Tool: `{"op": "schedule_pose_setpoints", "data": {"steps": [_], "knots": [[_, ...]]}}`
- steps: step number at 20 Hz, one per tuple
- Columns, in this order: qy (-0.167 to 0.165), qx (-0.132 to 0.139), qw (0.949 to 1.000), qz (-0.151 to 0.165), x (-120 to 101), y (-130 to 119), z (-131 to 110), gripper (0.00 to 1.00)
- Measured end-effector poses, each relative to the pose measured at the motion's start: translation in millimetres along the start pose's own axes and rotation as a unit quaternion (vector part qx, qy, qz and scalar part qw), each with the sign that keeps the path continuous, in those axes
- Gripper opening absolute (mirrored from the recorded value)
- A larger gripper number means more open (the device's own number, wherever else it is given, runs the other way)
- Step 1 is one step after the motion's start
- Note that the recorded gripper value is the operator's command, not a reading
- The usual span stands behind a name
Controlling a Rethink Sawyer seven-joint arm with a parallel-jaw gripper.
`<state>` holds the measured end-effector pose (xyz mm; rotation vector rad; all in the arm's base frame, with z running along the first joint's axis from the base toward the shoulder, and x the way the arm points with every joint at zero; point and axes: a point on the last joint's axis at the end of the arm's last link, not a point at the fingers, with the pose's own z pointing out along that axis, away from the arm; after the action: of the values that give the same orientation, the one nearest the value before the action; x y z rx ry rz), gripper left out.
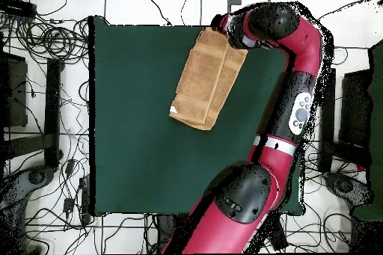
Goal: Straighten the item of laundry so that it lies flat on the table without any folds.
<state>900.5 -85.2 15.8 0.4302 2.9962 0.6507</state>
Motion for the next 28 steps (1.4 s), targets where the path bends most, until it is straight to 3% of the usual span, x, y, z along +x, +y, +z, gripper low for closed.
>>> {"op": "schedule_pose_setpoints", "data": {"steps": [18, 28], "knots": [[0.027, -0.046, 0.9986, 0.005, 4.4, 7.2, -9.0, 1.00], [0.046, -0.002, 0.9988, -0.014, 15.7, -1.5, -3.9, 1.00]]}}
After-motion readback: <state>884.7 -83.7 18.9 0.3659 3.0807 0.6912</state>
